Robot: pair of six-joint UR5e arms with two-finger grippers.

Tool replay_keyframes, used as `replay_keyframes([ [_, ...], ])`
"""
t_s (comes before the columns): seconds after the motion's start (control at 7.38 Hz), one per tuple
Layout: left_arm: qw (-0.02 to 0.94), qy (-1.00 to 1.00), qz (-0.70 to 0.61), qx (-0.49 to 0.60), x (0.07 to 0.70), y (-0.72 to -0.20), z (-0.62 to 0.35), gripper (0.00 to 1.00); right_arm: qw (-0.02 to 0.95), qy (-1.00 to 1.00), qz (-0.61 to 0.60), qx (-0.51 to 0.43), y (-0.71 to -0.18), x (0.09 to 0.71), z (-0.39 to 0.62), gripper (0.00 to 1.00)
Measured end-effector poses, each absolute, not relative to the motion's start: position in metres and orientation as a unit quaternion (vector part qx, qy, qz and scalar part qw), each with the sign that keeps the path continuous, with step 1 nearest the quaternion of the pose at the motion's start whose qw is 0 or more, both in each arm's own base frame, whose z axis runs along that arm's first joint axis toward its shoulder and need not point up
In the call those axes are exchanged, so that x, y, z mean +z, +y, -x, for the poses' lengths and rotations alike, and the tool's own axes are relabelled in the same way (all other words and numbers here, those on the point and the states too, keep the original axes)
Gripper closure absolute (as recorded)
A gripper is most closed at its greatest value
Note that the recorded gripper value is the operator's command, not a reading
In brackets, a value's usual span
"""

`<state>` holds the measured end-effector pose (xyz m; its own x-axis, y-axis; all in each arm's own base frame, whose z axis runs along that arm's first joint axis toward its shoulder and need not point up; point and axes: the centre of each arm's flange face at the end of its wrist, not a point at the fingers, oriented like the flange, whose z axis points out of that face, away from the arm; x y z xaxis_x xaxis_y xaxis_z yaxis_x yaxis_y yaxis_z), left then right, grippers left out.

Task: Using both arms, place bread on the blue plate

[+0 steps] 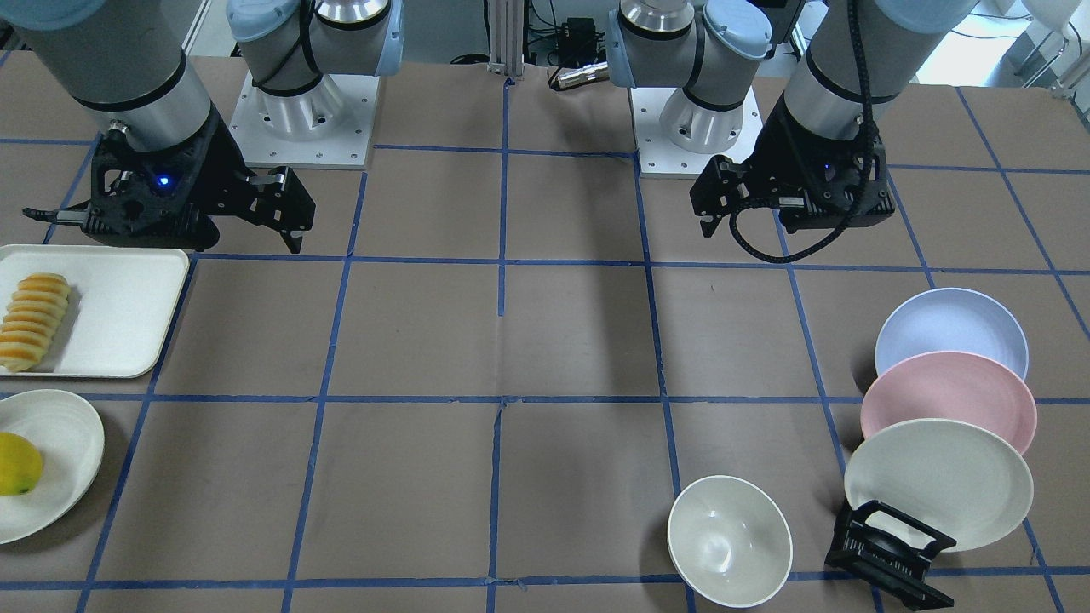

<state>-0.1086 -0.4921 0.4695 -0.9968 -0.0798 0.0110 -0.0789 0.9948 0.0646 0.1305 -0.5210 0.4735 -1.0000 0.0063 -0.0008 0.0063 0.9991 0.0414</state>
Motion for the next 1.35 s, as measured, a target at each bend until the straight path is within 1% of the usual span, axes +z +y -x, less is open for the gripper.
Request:
replay_keyframes([
  [0.41,0.005,-0.999,-0.012,-0.029,0.473,-0.484,0.104,0.0,0.001,1.0,-0.004,0.02,-0.522,0.473,-0.13,0.0],
  [1.35,0.004,-1.0,-0.014,-0.028,0.476,-0.483,0.099,0.0,-0.002,1.0,-0.008,0.029,-0.522,0.467,-0.12,0.0],
])
